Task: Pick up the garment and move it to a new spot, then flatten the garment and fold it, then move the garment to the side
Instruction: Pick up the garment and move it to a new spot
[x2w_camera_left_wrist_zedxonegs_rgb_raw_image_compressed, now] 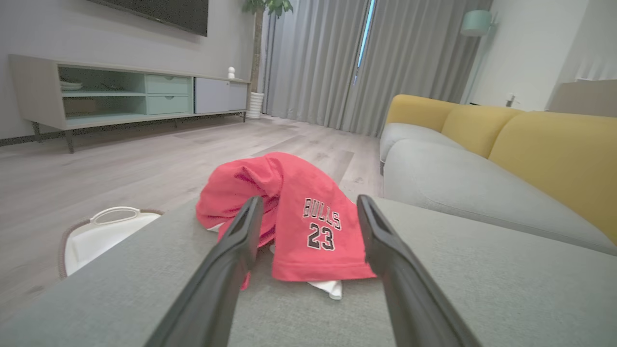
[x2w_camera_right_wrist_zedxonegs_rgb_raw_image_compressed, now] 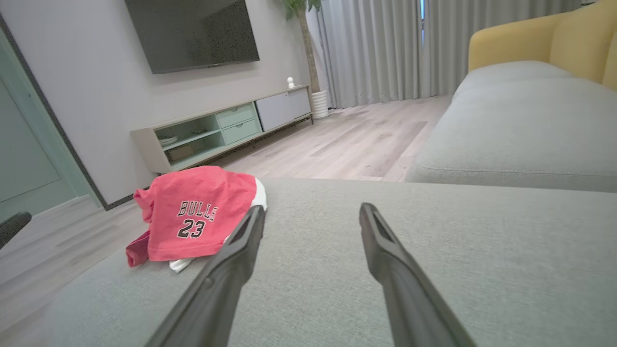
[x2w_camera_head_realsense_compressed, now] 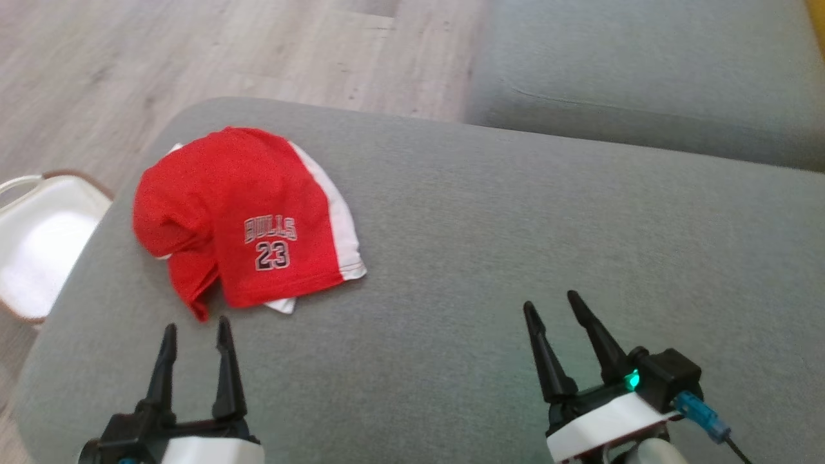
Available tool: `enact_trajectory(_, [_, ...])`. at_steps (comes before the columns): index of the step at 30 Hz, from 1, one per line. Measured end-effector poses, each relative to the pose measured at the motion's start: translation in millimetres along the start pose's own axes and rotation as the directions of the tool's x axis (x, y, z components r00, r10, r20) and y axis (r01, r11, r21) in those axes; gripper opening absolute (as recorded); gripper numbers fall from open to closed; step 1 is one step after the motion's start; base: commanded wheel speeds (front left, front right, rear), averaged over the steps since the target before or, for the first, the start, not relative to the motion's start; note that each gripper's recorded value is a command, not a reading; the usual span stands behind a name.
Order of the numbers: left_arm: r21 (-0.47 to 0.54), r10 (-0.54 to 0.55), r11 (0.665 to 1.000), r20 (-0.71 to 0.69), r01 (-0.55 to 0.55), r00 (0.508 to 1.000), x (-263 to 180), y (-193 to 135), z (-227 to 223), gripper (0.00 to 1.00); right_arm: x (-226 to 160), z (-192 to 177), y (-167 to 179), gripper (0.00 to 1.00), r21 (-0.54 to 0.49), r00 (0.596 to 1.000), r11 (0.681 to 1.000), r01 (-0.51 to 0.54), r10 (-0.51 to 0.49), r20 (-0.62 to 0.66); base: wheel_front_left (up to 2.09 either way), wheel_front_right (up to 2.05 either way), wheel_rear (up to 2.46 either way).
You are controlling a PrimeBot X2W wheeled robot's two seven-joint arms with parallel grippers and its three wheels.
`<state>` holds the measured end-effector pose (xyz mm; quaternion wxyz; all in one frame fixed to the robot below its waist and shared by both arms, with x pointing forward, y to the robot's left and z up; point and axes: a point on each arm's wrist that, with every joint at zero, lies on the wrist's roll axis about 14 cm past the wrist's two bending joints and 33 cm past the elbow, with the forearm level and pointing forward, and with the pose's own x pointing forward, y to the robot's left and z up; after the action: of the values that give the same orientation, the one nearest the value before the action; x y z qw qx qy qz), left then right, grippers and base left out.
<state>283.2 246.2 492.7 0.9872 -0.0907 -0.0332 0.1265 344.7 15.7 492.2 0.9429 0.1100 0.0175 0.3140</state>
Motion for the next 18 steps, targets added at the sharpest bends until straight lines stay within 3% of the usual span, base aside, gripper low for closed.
enact_trajectory(10, [-0.002, 0.092, 0.996, 0.036, -0.092, 0.995, -15, 28, 10, 1.00, 9, -5, 32, 1.00, 0.008, 0.994, 0.994, -0.105, 0.105, -0.019, 0.00, 0.00, 0.00])
enact_trajectory(18, [-0.002, 0.108, 0.994, 0.034, -0.108, 0.994, -21, 32, 9, 1.00, 10, -6, 35, 1.00, 0.015, 0.993, 0.993, -0.113, 0.114, -0.022, 0.00, 0.00, 0.00])
